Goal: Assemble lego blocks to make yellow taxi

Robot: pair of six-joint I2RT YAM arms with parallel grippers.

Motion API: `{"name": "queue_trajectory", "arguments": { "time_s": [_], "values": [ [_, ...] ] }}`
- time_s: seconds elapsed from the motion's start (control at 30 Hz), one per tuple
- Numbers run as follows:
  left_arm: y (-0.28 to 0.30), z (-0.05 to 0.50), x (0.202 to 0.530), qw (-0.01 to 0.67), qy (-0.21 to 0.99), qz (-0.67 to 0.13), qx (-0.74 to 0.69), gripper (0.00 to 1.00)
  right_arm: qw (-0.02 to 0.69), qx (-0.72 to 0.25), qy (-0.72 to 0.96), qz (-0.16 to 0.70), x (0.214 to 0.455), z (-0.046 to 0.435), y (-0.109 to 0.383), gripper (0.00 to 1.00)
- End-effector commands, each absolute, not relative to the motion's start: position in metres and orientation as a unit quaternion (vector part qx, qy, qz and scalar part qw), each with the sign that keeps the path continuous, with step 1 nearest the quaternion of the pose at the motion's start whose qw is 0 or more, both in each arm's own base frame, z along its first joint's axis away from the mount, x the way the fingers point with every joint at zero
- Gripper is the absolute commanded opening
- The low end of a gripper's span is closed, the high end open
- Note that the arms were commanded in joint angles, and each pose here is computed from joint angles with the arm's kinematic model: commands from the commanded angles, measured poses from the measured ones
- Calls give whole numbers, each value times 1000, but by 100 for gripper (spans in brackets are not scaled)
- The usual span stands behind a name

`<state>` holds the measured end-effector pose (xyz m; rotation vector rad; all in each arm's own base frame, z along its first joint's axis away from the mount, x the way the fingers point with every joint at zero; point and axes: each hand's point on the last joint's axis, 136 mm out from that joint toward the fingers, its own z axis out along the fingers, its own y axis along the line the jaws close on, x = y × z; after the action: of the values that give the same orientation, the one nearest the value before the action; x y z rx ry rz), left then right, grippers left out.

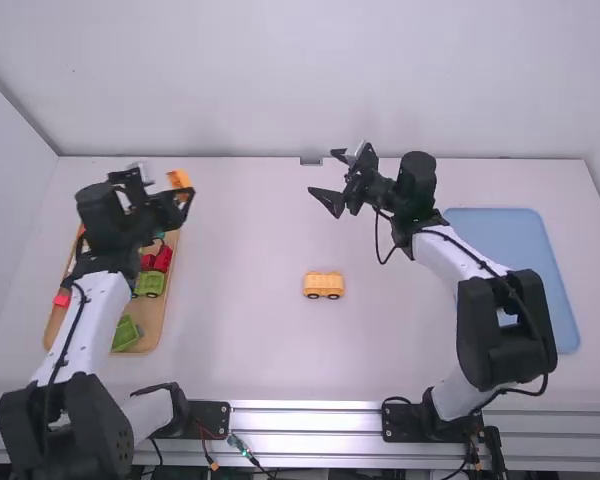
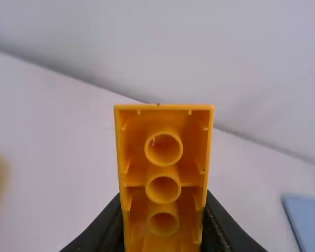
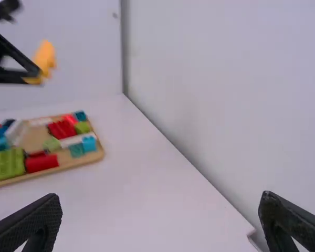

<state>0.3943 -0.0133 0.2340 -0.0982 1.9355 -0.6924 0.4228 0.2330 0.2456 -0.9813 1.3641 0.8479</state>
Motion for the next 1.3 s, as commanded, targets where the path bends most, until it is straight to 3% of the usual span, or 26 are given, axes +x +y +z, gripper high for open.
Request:
{"name": "queue_trajectory", "arguments": {
  "time_s": [0.0, 0.27, 0.5, 1.27],
  "values": [
    [-74, 224, 385, 498, 786, -357, 87, 2, 496, -445, 553, 501, 385, 235, 241, 99],
    [-167, 218, 367, 490, 671, -473, 293, 2, 428, -467, 518, 575, 367, 240, 248, 97],
    [-199, 205, 370, 481, 616, -513, 354, 2, 349, -473, 525, 616, 355, 252, 257, 79],
    [-207, 217, 364, 488, 588, -525, 375, 2, 351, -479, 520, 614, 350, 235, 282, 51]
  ]
}}
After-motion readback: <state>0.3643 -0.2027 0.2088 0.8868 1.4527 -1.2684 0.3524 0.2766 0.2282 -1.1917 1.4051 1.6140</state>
